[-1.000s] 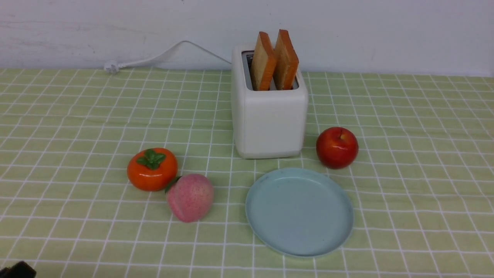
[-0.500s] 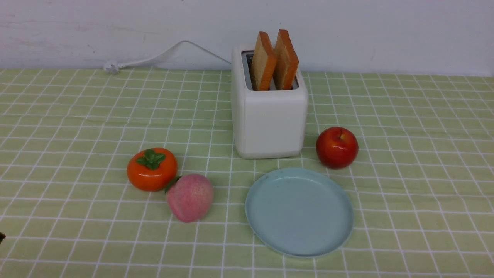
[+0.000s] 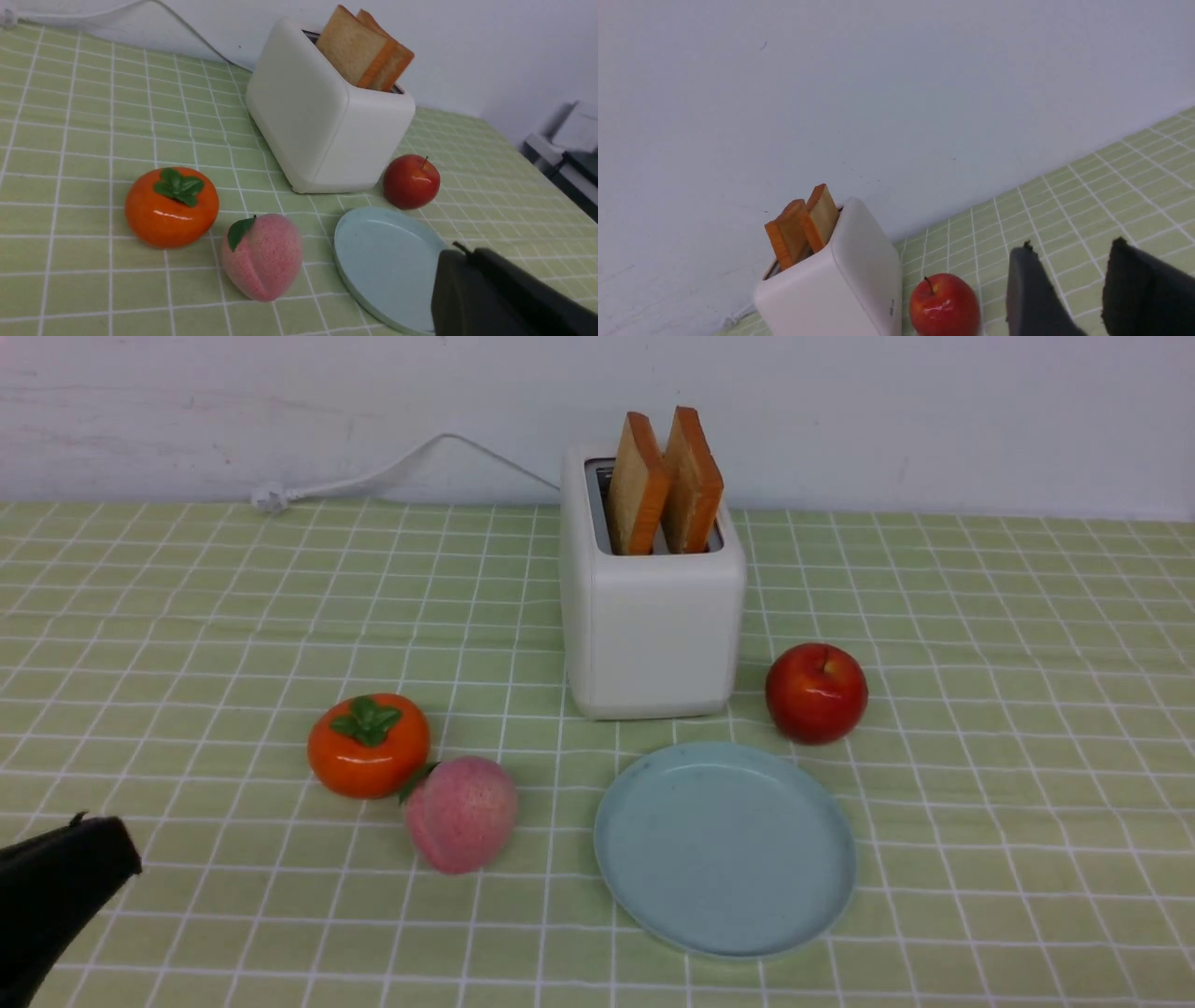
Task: Take toasted bread from bread machine on green coffee tablecloth place on plate.
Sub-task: 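Reach for a toast slice standing in the toaster with the left gripper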
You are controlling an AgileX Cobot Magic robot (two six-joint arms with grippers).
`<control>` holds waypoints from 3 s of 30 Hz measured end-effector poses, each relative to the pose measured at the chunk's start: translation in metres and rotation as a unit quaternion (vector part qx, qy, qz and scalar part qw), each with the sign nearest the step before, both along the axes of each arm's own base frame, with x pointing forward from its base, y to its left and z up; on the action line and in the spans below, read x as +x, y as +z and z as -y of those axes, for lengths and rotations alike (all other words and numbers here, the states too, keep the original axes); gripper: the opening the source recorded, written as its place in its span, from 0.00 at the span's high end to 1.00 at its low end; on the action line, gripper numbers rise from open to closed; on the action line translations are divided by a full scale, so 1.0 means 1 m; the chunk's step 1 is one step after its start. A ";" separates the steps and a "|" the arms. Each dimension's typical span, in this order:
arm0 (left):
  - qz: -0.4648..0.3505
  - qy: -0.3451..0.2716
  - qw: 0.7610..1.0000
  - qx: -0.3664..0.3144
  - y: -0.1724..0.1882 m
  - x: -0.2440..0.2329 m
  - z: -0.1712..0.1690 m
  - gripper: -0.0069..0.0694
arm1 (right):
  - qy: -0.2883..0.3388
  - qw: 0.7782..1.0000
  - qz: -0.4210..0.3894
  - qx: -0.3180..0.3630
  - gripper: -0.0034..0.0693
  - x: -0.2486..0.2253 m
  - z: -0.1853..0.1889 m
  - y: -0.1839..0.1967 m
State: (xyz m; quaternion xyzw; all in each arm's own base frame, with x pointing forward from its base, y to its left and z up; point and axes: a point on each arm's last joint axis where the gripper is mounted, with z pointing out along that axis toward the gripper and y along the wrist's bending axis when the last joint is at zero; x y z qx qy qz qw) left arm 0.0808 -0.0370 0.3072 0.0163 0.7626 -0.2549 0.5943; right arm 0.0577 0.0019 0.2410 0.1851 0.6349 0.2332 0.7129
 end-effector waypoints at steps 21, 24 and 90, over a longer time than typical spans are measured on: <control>-0.036 -0.066 0.997 0.034 0.026 0.094 0.043 0.93 | 0.231 0.883 -0.332 -0.237 0.90 0.044 -0.057 0.083; 0.003 -0.075 0.995 0.061 0.026 0.109 0.073 0.93 | 0.244 0.905 -0.270 -0.222 0.98 0.048 -0.063 0.094; 0.051 0.076 0.963 0.254 -0.044 0.356 0.212 0.75 | 0.239 0.907 -0.257 -0.232 0.96 0.048 -0.061 0.096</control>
